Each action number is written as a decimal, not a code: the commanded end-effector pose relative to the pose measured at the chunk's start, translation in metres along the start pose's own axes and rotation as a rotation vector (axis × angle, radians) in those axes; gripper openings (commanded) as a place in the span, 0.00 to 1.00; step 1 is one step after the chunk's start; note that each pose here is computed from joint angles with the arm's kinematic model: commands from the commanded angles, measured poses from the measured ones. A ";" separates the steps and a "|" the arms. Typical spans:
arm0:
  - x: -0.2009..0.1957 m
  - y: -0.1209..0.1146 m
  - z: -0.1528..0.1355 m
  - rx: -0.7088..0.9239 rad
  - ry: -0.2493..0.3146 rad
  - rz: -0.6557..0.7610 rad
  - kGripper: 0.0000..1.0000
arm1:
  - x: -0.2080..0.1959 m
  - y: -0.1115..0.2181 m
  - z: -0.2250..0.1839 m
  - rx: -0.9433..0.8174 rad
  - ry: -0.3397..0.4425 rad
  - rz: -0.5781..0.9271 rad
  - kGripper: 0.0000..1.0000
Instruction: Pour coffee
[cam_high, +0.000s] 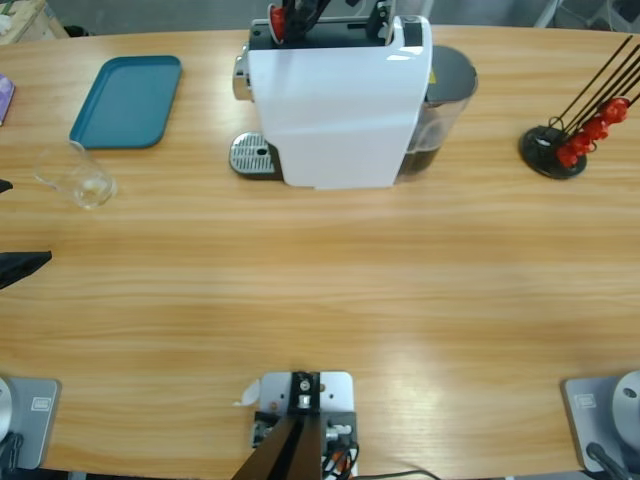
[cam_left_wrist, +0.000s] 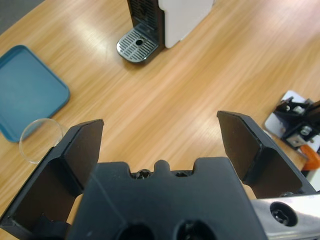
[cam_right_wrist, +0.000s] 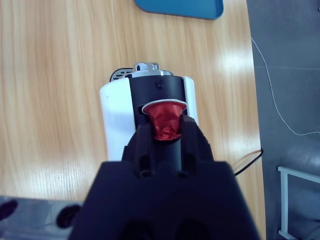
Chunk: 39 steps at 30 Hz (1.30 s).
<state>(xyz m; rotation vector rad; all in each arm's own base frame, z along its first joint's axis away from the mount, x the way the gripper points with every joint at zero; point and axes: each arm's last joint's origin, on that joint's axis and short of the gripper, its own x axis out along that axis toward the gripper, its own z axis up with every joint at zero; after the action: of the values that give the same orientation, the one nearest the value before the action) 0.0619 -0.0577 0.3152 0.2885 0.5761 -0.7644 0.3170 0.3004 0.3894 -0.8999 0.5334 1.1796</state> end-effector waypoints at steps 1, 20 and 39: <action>0.001 -0.002 -0.012 -0.002 0.012 -0.010 0.99 | 0.024 0.006 -0.005 0.010 0.018 0.058 0.37; -0.005 0.001 -0.011 -0.004 -0.010 0.044 1.00 | -0.146 0.059 0.040 0.114 -0.179 -0.231 0.97; -0.007 0.000 -0.012 -0.029 -0.006 0.023 0.98 | -0.127 0.113 -0.021 1.395 -0.221 -0.462 0.38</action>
<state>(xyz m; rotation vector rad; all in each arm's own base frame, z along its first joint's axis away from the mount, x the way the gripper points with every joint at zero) 0.0613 -0.0535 0.3164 0.2867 0.5605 -0.7060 0.1497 0.1970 0.4929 0.2661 0.6764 0.4736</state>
